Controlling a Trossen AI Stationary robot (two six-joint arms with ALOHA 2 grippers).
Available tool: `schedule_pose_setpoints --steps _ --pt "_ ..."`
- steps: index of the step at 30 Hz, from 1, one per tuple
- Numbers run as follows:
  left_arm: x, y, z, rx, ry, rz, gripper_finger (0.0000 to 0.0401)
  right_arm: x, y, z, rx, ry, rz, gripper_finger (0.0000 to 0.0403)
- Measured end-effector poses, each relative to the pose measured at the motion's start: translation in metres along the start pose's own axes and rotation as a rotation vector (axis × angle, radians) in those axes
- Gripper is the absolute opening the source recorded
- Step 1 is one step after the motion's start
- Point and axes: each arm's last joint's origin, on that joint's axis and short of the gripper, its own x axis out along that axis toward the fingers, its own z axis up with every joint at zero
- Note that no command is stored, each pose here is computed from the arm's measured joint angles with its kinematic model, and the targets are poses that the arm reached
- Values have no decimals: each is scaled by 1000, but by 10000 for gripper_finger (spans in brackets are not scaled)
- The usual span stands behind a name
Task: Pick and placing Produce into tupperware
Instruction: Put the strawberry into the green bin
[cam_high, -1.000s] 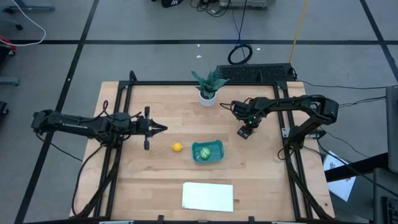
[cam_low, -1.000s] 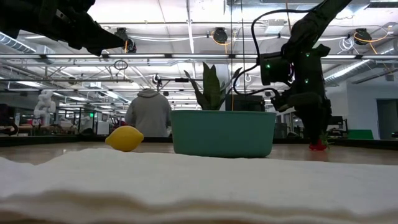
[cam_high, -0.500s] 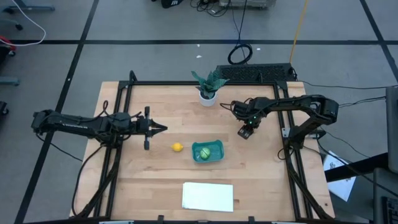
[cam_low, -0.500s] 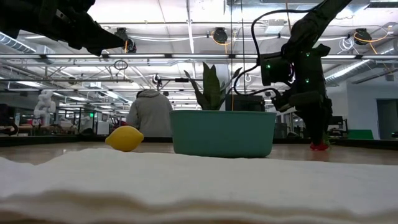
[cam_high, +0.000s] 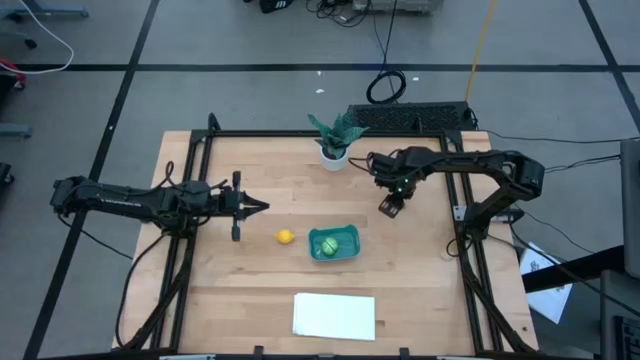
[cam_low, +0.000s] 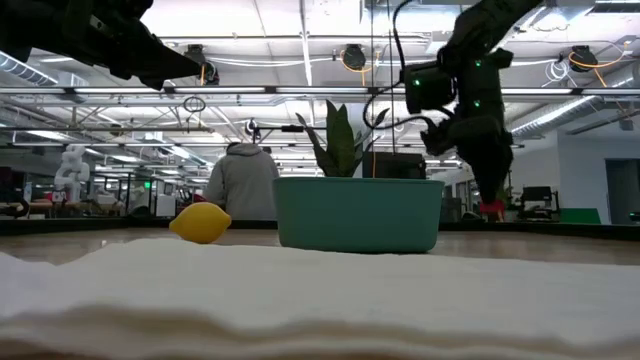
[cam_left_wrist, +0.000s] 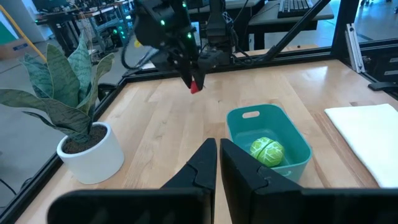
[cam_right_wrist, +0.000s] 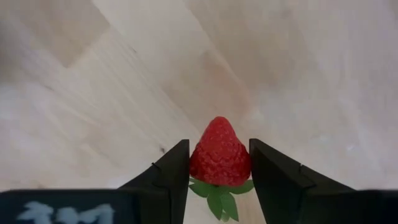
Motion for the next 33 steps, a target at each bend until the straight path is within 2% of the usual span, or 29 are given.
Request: schedule_pose_setpoints --steps 5,10,21,26,33 --pt "0 0 0 0 0 0 26 -22 5 7 -67 -25 6 139" --pt "0 0 0 2 0 0 26 -39 17 10 -216 -52 9 137" --pt "0 0 0 2 0 0 26 -47 46 6 -540 -94 8 138" --pt "0 0 0 2 0 0 26 -47 52 4 -610 -98 7 138" --pt "0 0 0 1 0 0 26 -48 54 3 -621 -91 44 139"
